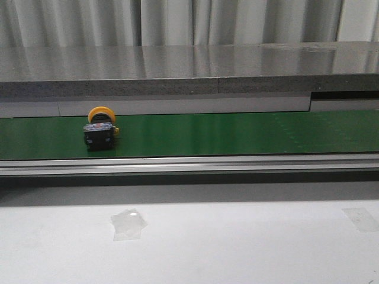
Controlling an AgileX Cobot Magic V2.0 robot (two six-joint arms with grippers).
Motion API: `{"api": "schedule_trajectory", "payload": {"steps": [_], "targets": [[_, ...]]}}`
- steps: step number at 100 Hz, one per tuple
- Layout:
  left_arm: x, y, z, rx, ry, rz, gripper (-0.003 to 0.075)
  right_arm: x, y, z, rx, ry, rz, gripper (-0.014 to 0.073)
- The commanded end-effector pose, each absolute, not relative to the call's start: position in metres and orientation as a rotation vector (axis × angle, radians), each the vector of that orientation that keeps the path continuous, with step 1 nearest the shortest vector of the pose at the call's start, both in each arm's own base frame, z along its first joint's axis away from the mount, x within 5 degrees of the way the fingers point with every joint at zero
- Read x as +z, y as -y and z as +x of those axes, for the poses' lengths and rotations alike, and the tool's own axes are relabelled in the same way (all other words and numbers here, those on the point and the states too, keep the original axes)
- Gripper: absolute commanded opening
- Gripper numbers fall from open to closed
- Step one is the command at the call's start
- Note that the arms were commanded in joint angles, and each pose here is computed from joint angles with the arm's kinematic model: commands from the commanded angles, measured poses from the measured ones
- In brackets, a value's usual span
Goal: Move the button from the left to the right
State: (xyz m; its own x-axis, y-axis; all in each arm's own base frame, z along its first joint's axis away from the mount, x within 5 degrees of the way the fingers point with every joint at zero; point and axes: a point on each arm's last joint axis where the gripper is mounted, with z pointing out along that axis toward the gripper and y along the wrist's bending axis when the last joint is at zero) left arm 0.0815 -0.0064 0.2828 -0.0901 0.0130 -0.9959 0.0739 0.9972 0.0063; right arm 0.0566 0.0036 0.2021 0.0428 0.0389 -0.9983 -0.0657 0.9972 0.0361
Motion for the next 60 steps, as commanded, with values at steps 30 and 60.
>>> {"api": "schedule_trajectory", "payload": {"steps": [30,60], "targets": [[0.298,0.006,0.082,-0.053,-1.569,0.052,-0.002,0.238,-0.003,0.049,0.128,-1.428,0.014,-0.0068],[0.298,0.006,0.082,-0.053,-1.569,0.052,-0.002,0.29,-0.005,0.053,0.147,-1.638,0.019,-0.0068]]}}
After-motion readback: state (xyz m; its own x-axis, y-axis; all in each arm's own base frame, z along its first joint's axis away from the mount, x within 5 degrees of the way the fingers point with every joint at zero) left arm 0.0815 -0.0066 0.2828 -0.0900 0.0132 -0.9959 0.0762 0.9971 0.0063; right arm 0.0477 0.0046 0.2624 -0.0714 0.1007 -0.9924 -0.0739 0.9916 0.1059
